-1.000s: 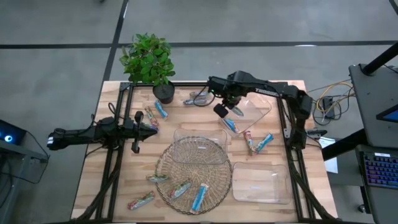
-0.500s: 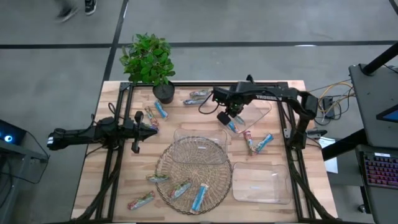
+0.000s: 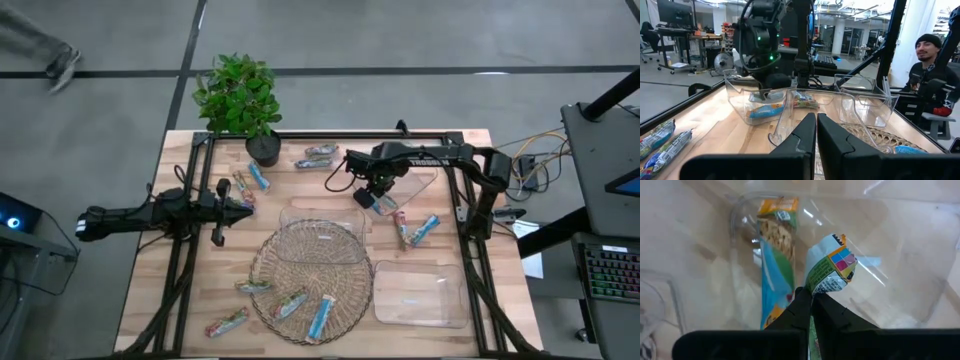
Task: Pick and place Granola Bars by type
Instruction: Put the yellow granola bar into the top transparent bin
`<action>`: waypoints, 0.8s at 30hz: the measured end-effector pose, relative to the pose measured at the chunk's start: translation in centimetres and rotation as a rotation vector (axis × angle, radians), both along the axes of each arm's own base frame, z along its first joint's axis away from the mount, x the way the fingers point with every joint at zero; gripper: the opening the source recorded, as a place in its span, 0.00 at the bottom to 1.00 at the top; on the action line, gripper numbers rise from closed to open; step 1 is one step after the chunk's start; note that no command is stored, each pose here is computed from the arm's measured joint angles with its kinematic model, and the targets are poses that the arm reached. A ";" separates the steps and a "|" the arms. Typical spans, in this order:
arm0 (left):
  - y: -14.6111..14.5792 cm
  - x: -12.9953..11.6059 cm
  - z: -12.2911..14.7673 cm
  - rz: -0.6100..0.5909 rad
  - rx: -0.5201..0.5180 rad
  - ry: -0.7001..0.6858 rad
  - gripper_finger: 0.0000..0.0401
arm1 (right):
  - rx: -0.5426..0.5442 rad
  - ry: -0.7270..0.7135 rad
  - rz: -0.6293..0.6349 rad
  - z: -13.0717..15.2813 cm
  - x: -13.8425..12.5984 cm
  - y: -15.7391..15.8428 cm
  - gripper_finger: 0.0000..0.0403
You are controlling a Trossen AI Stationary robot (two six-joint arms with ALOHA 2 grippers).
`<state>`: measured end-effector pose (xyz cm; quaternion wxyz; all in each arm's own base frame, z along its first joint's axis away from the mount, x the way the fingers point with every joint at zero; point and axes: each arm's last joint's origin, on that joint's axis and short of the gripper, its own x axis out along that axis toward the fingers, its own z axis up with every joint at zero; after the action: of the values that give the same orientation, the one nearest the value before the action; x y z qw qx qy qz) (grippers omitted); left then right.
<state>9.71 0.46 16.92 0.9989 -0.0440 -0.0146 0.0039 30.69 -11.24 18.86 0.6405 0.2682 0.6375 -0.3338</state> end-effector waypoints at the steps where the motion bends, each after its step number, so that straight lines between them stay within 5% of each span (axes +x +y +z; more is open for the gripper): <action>1: 0.0 0.0 0.0 0.000 0.000 0.000 0.00 | -0.002 -0.006 0.004 -0.2 0.0 -0.1 0.02; 14: 0.0 0.0 0.0 0.000 0.000 0.000 0.00 | -0.016 -0.032 0.026 -0.7 -0.1 -0.4 0.04; 24: 0.0 0.0 0.0 0.000 0.000 0.000 0.00 | -0.034 0.027 0.061 0.7 -0.1 -0.5 0.29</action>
<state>9.71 0.46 16.92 0.9989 -0.0439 -0.0146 0.0040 30.55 -11.72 19.61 0.6462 0.2332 0.6484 -0.3282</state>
